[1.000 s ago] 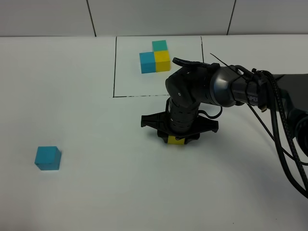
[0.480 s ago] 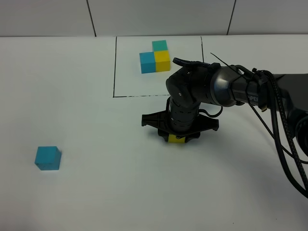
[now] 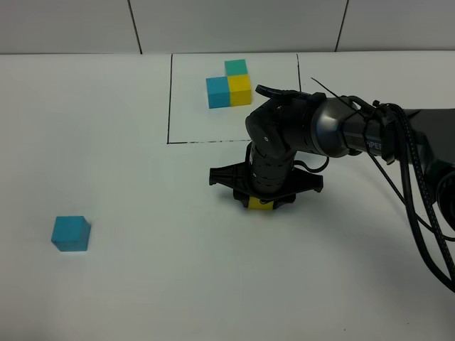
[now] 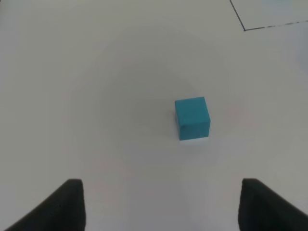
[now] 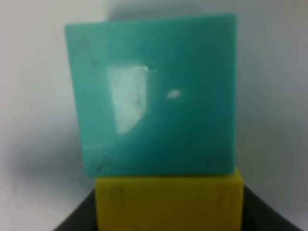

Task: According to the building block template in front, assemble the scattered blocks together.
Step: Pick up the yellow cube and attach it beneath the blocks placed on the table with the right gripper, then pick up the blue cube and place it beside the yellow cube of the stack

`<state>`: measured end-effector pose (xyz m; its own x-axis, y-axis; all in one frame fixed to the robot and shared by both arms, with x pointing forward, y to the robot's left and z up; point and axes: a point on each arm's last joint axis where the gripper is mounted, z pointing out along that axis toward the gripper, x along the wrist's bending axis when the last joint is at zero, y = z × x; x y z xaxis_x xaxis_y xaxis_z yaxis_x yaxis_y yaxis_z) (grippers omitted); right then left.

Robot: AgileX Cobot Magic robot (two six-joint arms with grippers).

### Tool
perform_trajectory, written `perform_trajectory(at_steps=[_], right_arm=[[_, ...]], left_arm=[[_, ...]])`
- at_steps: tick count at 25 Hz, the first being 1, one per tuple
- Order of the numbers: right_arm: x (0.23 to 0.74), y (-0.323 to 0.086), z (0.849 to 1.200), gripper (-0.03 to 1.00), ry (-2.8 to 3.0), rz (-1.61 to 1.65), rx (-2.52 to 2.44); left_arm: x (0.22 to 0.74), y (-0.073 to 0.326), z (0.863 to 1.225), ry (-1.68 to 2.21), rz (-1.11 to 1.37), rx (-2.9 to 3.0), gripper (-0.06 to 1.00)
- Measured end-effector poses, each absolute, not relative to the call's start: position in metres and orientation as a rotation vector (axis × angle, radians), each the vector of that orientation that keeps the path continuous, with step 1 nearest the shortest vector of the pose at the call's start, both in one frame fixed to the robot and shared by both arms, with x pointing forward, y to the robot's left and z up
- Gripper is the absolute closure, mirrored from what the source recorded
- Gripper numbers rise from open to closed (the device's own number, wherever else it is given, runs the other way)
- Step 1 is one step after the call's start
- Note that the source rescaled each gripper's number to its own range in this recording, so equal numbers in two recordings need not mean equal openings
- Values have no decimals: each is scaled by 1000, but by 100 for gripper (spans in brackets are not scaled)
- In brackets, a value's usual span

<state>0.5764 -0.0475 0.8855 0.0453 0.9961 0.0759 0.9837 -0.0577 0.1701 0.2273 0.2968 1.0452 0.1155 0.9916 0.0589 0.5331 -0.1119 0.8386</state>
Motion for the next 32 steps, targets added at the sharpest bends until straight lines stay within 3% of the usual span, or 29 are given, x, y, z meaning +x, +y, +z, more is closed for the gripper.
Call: perform_trajectory(at_steps=[15, 18, 22, 27, 29, 32], right_arm=[[576, -48, 885, 95, 2127, 264, 2196], [576, -47, 885, 90, 2129, 264, 2195], [578, -46, 888, 60, 2132, 305, 2175], [579, -51, 894, 11, 2160, 277, 2091], [577, -54, 903, 2, 2190, 256, 2031], [574, -60, 925, -2, 2240, 234, 1934]], left_arm=[[227, 297, 1045, 1493, 877, 1730, 41], [227, 297, 1045, 1493, 877, 1730, 41], [227, 297, 1045, 1493, 877, 1730, 41], [227, 297, 1045, 1493, 877, 1730, 41], [227, 297, 1045, 1493, 877, 1730, 41], [227, 297, 1045, 1493, 877, 1730, 41]])
